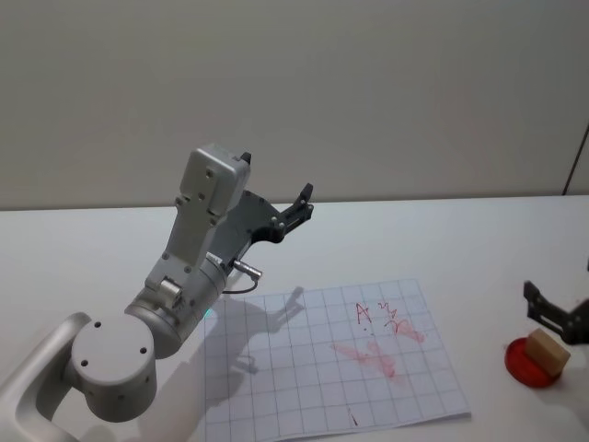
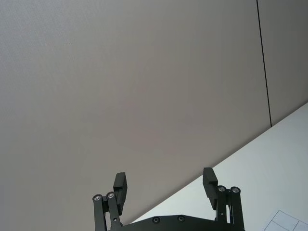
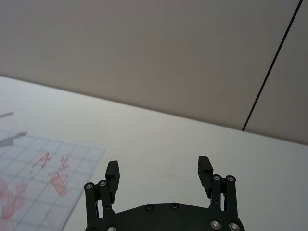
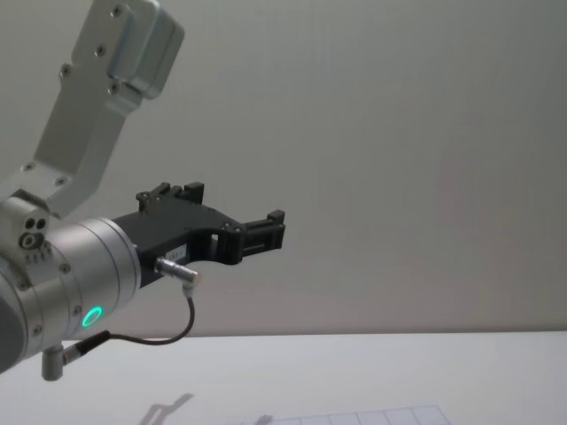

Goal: Use the one hand to pick up the stamp and affix it onto the A4 paper.

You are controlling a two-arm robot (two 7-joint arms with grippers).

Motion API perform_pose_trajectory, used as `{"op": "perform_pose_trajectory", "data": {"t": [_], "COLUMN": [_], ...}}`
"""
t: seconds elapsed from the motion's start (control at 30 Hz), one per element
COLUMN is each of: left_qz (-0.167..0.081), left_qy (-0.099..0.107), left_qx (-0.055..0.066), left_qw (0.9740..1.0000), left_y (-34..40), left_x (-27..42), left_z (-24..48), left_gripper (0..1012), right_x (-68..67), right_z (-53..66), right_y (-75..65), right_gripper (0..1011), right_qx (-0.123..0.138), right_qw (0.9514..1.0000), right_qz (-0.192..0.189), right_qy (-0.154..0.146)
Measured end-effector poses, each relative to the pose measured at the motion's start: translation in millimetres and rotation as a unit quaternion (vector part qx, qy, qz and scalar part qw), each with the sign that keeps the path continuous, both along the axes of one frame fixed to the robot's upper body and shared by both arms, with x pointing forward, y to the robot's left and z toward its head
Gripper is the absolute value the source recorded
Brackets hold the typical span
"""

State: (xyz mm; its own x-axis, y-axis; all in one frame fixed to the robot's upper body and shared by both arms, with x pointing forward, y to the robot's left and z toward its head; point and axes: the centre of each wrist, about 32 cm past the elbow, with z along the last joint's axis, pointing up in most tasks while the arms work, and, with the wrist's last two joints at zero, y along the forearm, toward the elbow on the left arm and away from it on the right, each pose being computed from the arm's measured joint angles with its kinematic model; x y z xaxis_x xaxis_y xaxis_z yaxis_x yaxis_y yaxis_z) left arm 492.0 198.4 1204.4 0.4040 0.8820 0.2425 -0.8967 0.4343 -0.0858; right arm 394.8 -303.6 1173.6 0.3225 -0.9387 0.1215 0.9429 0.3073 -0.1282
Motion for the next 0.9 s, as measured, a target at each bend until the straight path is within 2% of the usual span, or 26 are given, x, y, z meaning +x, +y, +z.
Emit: {"op": "perform_pose_trajectory", "data": {"t": [0.17,0.5,0.9], "left_qz": [0.0,0.0,0.0], "left_qy": [0.0,0.0,0.0], "left_qx": [0.0,0.0,0.0], "left_qw": [1.0,1.0,1.0], "left_y": [0.0,0.0,0.0], "left_x": [0.0,0.0,0.0], "left_z": [0.0,0.0,0.0], "left_gripper": [1001,1001,1001], "right_x": [-11.2,-21.7,-17.7], "right_z": [-5.6,-13.4,-18.1], "right_y": [-14.8,-33.5,-40.4], "right_gripper": [1001,1001,1001], "right_qx": [-0.02,-0.045,-0.059], "right_qw": [0.9993,0.9958,0.9921], "right_qz": [0.005,0.017,0.043], "right_qy": [0.032,0.078,0.102]}}
